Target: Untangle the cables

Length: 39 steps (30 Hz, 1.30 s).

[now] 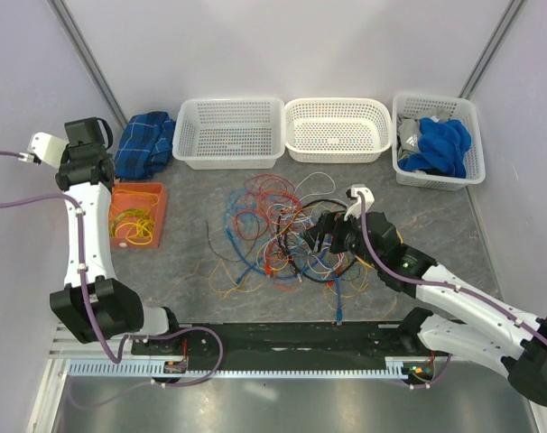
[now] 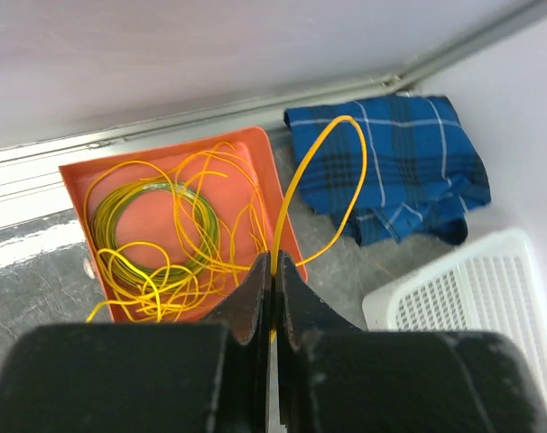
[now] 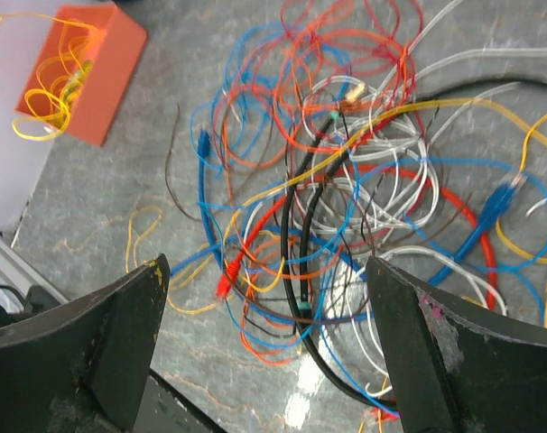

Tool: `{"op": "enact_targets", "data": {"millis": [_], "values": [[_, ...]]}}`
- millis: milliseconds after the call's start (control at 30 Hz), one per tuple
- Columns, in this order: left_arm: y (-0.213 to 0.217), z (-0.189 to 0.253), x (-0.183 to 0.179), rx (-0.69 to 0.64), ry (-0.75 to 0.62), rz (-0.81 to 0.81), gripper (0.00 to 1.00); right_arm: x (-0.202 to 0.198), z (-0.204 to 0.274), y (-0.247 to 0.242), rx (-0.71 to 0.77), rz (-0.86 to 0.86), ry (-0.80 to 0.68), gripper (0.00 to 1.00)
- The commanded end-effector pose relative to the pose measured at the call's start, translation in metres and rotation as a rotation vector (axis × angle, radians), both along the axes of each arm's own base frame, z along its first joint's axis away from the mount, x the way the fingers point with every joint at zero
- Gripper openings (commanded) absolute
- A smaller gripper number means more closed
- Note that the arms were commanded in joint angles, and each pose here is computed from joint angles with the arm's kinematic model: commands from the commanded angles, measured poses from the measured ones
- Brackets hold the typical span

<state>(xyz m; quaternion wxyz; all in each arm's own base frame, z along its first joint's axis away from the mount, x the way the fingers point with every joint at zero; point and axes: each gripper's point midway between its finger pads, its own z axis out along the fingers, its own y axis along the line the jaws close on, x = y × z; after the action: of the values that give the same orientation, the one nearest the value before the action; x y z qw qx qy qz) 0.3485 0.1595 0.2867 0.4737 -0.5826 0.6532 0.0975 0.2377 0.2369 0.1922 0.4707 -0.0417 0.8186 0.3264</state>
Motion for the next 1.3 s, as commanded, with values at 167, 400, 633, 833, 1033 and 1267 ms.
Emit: {"op": "enact_targets", "data": {"millis": [167, 400, 633, 833, 1033, 1267], "values": [[0.036, -0.019, -0.027, 0.046, -0.015, 0.265, 0.02, 0.0, -0.006, 0.017, 0.056, 0.052, 0.009, 0.98], [0.035, -0.056, -0.034, 0.029, 0.011, 0.286, 0.02, -0.002, -0.013, 0.012, 0.042, 0.041, 0.007, 0.98], [0.017, -0.106, -0.044, -0.057, 0.061, 0.239, 0.02, -0.002, -0.02, 0.011, 0.028, 0.037, 0.017, 0.98], [-0.005, -0.123, -0.039, -0.143, 0.033, 0.172, 0.02, -0.002, -0.028, 0.018, 0.038, 0.056, 0.048, 0.98], [-0.007, -0.146, -0.035, -0.136, 0.158, 0.104, 0.27, -0.004, -0.03, 0.017, 0.046, 0.05, 0.056, 0.98], [-0.008, -0.121, -0.022, -0.118, 0.128, 0.044, 0.99, -0.004, -0.028, 0.017, 0.047, 0.046, 0.057, 0.98]]}}
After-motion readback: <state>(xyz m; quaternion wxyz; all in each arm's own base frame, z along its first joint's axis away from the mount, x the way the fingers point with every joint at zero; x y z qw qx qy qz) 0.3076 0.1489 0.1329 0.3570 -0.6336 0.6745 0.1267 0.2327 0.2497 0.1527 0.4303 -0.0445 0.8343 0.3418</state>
